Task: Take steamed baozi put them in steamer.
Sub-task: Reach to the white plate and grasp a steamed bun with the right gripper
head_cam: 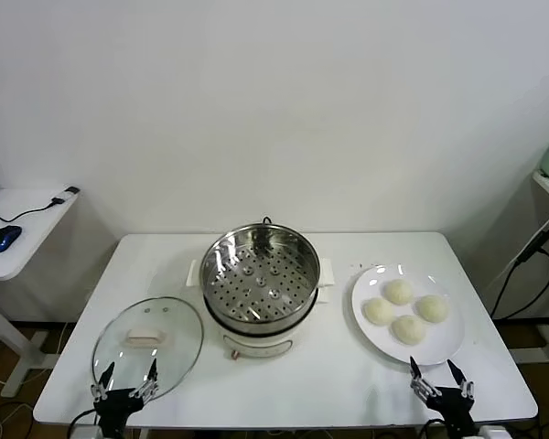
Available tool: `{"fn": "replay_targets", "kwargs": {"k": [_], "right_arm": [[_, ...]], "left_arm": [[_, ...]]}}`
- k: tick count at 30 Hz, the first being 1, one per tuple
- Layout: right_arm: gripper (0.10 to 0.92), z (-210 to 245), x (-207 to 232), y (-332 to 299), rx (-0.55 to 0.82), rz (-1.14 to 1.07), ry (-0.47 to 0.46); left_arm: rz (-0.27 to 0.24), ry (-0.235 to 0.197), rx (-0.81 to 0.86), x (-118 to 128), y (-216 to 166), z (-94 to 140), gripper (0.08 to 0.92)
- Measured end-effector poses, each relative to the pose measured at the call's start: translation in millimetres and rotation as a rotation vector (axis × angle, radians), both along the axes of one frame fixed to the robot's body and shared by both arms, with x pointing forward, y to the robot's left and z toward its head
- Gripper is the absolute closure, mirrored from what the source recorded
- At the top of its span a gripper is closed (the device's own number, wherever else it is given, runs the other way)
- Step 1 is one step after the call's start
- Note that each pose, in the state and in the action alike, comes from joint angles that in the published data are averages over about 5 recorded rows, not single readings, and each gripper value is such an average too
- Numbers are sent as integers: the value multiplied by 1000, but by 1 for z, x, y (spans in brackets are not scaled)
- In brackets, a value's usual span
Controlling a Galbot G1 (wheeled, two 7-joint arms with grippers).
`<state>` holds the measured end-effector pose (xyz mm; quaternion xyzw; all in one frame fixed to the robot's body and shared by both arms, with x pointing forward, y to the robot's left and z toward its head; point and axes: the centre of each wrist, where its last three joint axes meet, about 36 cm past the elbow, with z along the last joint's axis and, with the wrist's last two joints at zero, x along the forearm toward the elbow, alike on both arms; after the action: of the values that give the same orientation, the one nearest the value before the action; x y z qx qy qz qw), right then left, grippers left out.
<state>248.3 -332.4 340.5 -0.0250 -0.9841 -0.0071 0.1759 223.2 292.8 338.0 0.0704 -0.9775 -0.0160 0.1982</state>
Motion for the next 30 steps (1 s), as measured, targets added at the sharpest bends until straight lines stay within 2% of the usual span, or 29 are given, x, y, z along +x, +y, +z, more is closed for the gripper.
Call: {"fn": "replay_targets", "kwargs": {"k": [6, 11, 16, 23, 30], "right_arm": [[200, 19, 40, -13, -78, 53, -11], [200, 44, 101, -38, -197, 172, -18], [200, 77, 169, -65, -358, 390, 15], [200, 122, 258, -97, -574, 787, 112], [200, 157, 328, -115, -711, 1161, 293]], "left_arm": [[-8, -2, 3, 0, 0, 1, 177], [-16, -10, 7, 1, 1, 3, 177], [-24, -19, 10, 4, 2, 4, 177], [-24, -24, 9, 6, 2, 3, 177], [-20, -18, 8, 5, 2, -1, 177]]}}
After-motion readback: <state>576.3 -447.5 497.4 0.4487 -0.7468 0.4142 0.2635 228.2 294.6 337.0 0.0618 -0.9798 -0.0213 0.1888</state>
